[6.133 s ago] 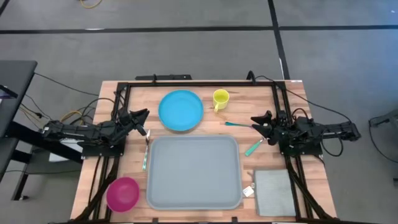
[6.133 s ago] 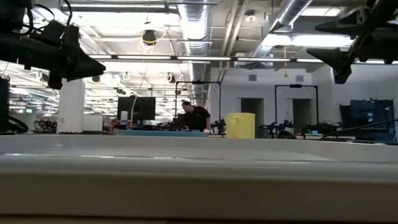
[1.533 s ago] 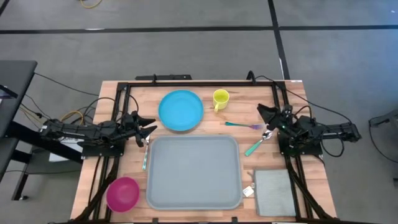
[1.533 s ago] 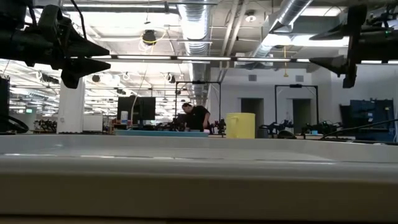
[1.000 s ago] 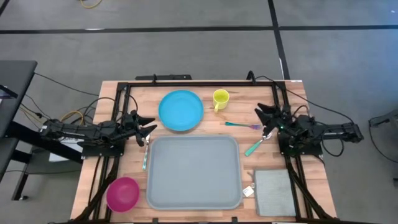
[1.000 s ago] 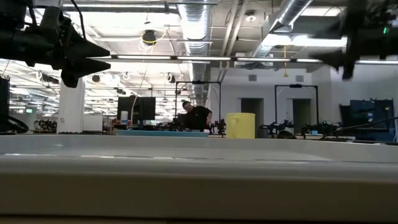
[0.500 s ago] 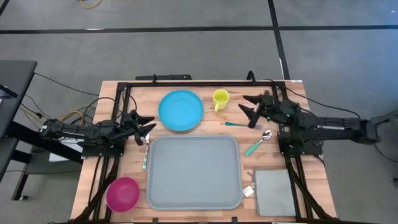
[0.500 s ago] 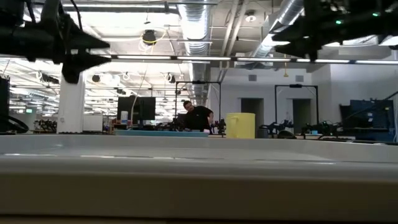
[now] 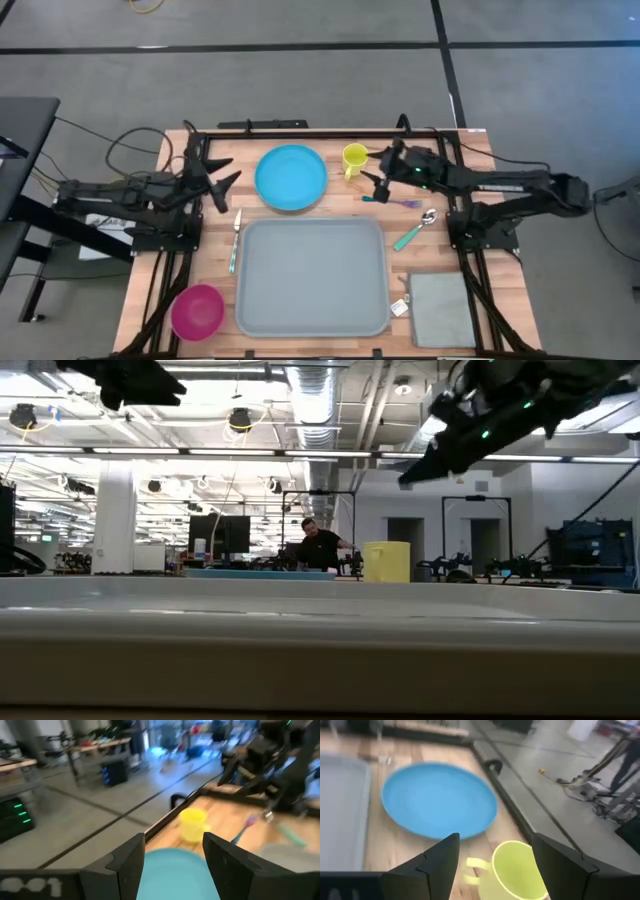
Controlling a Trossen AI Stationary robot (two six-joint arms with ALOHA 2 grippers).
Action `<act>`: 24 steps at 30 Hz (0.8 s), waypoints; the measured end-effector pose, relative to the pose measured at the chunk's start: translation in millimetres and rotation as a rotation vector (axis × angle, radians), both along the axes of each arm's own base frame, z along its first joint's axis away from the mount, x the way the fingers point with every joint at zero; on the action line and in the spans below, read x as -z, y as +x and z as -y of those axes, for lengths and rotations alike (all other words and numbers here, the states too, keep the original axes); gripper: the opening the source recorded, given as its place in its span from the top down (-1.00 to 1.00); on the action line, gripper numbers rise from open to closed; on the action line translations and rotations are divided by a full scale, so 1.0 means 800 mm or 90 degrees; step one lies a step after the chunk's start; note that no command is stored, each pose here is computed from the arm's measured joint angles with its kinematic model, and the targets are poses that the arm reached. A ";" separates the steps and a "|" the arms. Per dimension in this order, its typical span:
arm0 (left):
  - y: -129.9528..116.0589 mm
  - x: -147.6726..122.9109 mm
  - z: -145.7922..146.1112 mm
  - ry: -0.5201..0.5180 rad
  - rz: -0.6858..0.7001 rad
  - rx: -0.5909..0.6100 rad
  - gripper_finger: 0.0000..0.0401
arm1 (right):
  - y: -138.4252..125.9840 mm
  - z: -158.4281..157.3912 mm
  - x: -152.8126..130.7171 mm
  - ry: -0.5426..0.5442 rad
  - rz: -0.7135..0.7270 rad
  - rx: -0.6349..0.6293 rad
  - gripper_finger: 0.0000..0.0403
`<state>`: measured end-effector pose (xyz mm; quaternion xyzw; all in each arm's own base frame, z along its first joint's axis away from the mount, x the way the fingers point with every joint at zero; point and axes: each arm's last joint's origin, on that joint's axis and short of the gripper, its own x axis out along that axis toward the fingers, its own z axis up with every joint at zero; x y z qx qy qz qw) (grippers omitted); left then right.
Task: Set up tray
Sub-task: Put the yellow mug on the gray tray
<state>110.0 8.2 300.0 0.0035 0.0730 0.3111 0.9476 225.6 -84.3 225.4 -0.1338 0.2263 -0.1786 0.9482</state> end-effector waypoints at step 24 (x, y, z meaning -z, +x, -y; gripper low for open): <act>0.031 0.011 0.003 -0.001 -0.073 -0.011 0.04 | 0.081 0.096 0.035 0.085 -0.363 0.016 -0.17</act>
